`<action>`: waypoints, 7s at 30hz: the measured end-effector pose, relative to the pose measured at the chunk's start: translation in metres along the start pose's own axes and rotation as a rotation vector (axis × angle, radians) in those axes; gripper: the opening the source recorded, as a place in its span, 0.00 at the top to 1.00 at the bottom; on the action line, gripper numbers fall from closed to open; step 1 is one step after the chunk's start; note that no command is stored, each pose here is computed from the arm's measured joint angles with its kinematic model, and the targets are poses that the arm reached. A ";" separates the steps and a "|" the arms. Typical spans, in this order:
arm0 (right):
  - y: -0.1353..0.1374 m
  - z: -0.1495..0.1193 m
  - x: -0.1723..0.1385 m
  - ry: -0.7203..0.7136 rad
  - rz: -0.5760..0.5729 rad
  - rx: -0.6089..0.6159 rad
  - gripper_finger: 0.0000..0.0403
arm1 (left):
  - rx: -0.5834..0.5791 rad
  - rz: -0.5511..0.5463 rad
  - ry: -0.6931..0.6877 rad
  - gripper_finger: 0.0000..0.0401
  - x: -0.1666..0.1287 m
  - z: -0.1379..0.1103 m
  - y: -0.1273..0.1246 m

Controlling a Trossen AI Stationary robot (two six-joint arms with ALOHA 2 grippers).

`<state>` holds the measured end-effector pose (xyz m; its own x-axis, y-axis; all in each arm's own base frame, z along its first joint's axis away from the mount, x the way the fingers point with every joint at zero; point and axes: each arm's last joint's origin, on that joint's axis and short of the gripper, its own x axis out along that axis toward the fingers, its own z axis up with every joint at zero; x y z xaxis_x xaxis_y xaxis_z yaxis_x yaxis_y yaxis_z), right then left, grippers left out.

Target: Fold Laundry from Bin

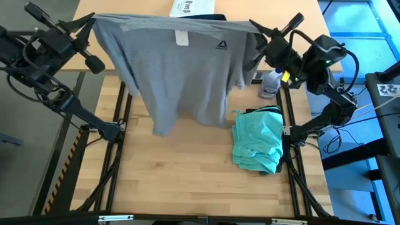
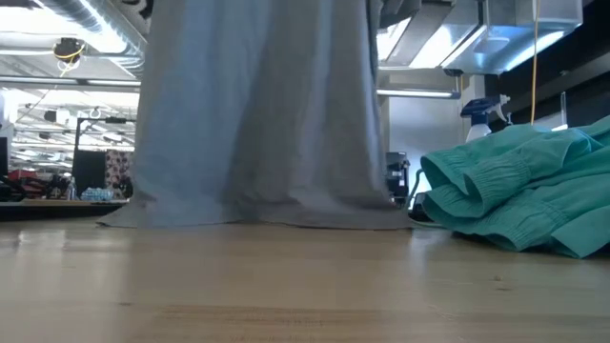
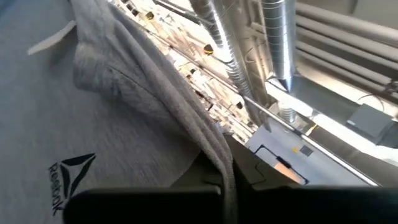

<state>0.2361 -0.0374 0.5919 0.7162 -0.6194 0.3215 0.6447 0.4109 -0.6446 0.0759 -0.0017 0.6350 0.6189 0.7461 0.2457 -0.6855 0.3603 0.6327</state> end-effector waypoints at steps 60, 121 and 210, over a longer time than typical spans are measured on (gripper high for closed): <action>0.175 -0.008 -0.109 0.301 0.710 0.093 1.00 | 0.156 -0.784 0.061 1.00 -0.076 -0.026 -0.203; 0.316 -0.205 -0.047 0.815 0.797 0.572 0.49 | -0.520 -0.673 0.495 0.80 -0.171 -0.205 -0.301; 0.240 -0.304 0.018 1.289 0.528 0.294 0.84 | -0.769 -0.568 0.728 0.86 -0.060 -0.315 -0.336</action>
<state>0.3227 -0.1535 0.2324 0.2481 -0.4526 -0.8565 0.5282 0.8044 -0.2720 0.1485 0.0081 0.1763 0.7151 0.4248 -0.5552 -0.5879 0.7952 -0.1487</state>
